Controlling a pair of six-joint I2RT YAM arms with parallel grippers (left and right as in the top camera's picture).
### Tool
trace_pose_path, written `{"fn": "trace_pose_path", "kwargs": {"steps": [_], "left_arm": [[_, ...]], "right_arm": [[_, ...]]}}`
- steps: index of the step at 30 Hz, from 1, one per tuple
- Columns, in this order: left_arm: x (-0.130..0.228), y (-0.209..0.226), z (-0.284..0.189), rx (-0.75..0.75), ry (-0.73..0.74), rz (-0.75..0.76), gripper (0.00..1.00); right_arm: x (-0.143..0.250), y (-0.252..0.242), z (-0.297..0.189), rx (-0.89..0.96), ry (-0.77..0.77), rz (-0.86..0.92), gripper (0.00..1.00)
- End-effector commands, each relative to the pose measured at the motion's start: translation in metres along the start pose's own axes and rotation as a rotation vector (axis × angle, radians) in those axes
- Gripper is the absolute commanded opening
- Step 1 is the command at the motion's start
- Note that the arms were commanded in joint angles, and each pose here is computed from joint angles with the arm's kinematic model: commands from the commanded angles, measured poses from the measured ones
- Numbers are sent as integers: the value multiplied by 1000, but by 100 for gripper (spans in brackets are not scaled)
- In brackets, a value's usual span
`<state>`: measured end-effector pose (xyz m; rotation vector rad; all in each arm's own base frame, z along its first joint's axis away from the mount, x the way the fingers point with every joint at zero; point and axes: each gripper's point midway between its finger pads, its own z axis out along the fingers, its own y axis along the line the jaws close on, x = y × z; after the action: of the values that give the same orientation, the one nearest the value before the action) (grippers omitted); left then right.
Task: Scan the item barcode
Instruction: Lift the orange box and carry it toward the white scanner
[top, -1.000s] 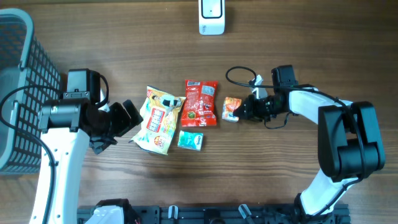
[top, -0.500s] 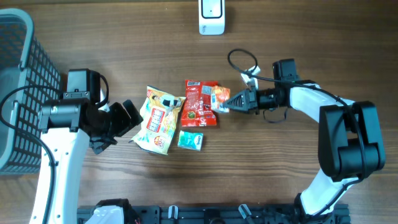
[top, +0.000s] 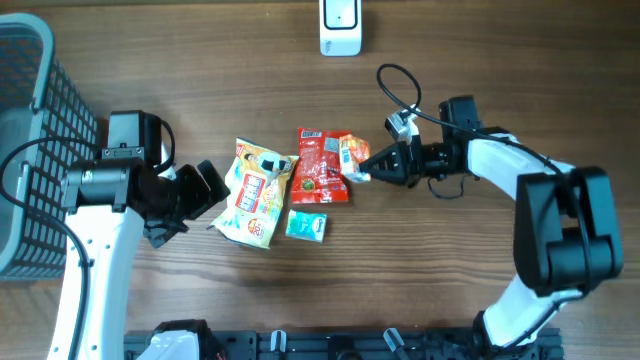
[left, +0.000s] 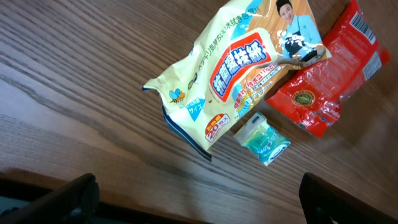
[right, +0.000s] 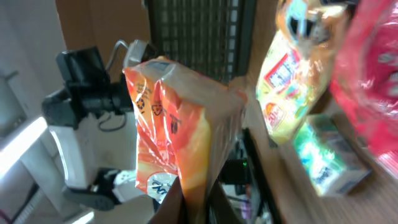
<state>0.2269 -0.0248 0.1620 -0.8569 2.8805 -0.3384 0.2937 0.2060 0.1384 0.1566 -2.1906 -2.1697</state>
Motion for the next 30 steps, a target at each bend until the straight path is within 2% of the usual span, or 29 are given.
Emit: {"fn": "trace_pose_path", "kwargs": {"steps": [1, 7, 12, 19, 30], "left_arm": [[2, -1, 2, 7, 12, -8, 100], [2, -1, 2, 7, 12, -8, 100], [2, -1, 2, 7, 12, -8, 100], [2, -1, 2, 7, 12, -8, 100], [2, -1, 2, 7, 12, -8, 100]], "right_arm": [[9, 54, -2, -64, 3, -232, 4], [4, 82, -1, -62, 17, -343, 4], [-5, 89, -1, -58, 27, -314, 4], [-24, 110, -5, -41, 31, -373, 4], [-10, 113, 23, -59, 115, -389, 4]]}}
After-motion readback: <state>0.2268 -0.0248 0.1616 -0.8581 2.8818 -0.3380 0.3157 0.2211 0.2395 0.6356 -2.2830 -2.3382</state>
